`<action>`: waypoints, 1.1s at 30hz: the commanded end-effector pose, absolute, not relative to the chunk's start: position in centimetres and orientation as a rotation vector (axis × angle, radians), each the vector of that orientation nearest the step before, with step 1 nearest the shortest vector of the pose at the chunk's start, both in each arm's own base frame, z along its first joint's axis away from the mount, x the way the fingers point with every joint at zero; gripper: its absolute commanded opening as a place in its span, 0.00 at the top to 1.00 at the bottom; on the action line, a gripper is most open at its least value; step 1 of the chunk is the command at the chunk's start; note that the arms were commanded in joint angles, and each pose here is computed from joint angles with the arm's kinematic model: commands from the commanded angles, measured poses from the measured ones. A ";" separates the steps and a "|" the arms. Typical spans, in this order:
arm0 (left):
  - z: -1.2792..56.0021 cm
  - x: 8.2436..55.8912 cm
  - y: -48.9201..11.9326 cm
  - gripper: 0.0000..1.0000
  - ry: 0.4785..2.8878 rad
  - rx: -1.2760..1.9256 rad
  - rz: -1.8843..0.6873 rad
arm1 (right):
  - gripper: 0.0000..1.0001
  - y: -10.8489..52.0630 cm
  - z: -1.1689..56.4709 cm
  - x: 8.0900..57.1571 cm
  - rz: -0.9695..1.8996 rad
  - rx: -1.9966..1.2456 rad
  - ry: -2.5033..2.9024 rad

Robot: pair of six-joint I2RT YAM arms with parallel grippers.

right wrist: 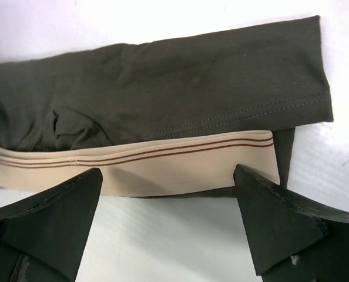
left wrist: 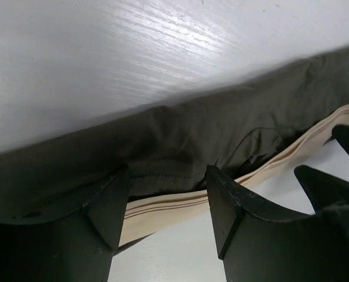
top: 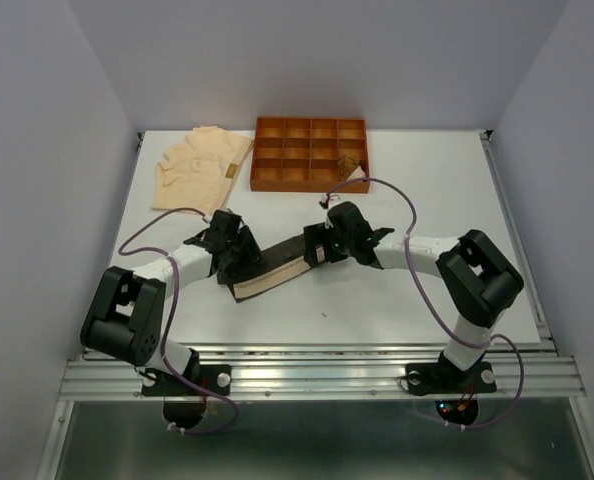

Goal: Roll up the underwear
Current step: Fold the underwear

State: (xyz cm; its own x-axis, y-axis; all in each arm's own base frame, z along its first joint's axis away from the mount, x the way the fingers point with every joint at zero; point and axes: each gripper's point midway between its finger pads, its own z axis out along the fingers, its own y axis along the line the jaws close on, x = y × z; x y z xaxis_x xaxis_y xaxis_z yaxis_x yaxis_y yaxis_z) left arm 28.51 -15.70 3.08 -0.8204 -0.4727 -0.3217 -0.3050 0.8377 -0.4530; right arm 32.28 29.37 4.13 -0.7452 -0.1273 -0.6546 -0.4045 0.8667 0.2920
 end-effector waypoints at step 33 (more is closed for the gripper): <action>10.7 22.3 -16.0 0.29 2.539 -0.548 -0.674 | 0.00 36.1 10.8 21.1 0.412 -1.157 1.967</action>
State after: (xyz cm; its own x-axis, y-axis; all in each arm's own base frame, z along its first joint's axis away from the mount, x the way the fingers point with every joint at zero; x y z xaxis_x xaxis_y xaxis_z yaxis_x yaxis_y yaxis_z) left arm 21.73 -19.00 11.41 -0.8274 -0.4724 -0.3037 -0.2093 0.7611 -0.6139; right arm 26.46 35.89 13.48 -0.2626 -0.4982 -0.8263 -0.8465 0.5300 -0.0506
